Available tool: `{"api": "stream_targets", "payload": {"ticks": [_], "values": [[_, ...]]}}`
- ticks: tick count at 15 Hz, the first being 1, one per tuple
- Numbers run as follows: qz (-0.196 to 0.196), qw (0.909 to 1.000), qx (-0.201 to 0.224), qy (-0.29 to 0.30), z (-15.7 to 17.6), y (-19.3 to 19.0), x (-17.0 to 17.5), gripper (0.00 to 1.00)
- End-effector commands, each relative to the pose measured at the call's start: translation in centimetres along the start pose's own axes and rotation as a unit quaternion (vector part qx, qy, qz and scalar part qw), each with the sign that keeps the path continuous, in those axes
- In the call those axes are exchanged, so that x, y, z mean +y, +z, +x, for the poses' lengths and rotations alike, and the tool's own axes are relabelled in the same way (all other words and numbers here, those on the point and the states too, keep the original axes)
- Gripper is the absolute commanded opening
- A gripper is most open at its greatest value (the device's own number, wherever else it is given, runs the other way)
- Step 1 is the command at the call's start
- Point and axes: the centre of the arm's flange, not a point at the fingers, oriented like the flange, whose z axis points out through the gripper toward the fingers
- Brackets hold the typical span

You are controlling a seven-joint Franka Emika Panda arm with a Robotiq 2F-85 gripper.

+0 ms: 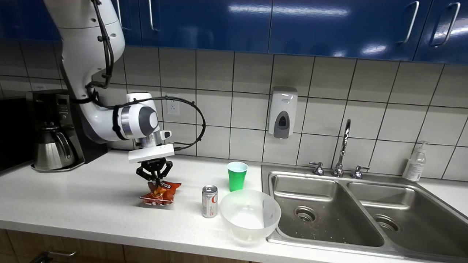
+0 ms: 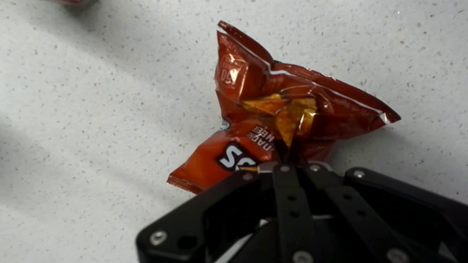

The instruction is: Put the dorito packet into the plastic bowl

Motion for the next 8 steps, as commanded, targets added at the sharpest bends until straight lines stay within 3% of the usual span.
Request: {"api": "stream_targets", "payload": {"ticks": [1, 8], "values": [[0.001, 0.9992, 0.04, 0.0, -1.0, -4.2, 1.6, 0.0], [-0.015, 0.9952, 0.087, 0.042, -3.8, -9.4, 4.7, 0.0]]}}
